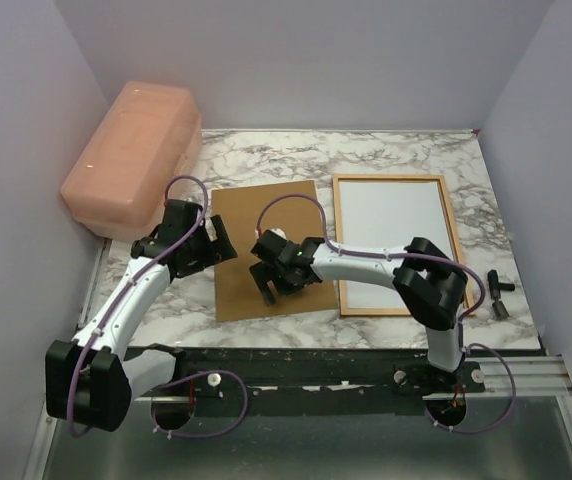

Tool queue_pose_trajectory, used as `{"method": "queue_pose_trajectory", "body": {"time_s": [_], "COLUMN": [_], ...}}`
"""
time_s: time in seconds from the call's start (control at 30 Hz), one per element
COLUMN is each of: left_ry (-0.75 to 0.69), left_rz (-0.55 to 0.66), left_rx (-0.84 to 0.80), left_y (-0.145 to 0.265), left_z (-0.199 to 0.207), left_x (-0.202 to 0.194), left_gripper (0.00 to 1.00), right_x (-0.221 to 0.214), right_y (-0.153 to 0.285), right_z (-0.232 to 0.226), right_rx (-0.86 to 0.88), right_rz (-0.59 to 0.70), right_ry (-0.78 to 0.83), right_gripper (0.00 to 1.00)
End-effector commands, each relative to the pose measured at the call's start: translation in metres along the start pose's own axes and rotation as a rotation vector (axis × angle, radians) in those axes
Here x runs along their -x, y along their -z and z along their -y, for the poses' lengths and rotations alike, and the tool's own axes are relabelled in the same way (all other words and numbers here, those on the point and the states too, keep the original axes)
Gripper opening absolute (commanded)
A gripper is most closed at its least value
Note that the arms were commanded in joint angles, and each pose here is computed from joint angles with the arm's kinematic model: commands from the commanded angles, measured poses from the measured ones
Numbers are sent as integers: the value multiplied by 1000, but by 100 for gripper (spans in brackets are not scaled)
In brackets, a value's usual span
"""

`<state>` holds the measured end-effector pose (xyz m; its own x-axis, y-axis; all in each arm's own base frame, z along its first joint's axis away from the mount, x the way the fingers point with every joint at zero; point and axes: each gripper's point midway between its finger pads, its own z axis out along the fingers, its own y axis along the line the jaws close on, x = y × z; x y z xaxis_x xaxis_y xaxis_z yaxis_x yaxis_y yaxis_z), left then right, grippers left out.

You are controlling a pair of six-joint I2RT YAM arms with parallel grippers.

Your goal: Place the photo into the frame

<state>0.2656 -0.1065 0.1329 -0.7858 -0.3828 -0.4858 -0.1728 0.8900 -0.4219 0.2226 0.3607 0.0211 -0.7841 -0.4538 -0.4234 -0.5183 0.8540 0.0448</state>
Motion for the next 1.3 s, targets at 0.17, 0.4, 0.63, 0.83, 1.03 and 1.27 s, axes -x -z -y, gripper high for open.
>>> {"method": "queue_pose_trajectory", "body": {"time_s": [0.17,0.4,0.63,0.83,1.03,1.27], "left_ry": [96,118,129,132,124,107], "left_rz": [-151,-241,-293,-309,-336,-365], "left_rx": [86,51,46,59,45,58], "left_y": [-36,-53,-63,-63,-63,-64], "left_z": [-44,-43,-44,-45,-40,-41], "left_x": [-46,-67,-78,-78,-78,-78], "left_gripper": [96,94,93,93,93,92], "right_x": [-13,-4,-6,5,0,-11], "right_y": [54,51,33,21,3,-5], "right_z": [-17,14,69,94,104,124], "right_rx": [107,109,53,-9,-75,-193], "right_rz": [-48,-36,-42,-31,-69,-82], "right_ry": [-109,-210,-367,-401,-389,-381], "right_gripper": [100,100,100,100,100,100]}}
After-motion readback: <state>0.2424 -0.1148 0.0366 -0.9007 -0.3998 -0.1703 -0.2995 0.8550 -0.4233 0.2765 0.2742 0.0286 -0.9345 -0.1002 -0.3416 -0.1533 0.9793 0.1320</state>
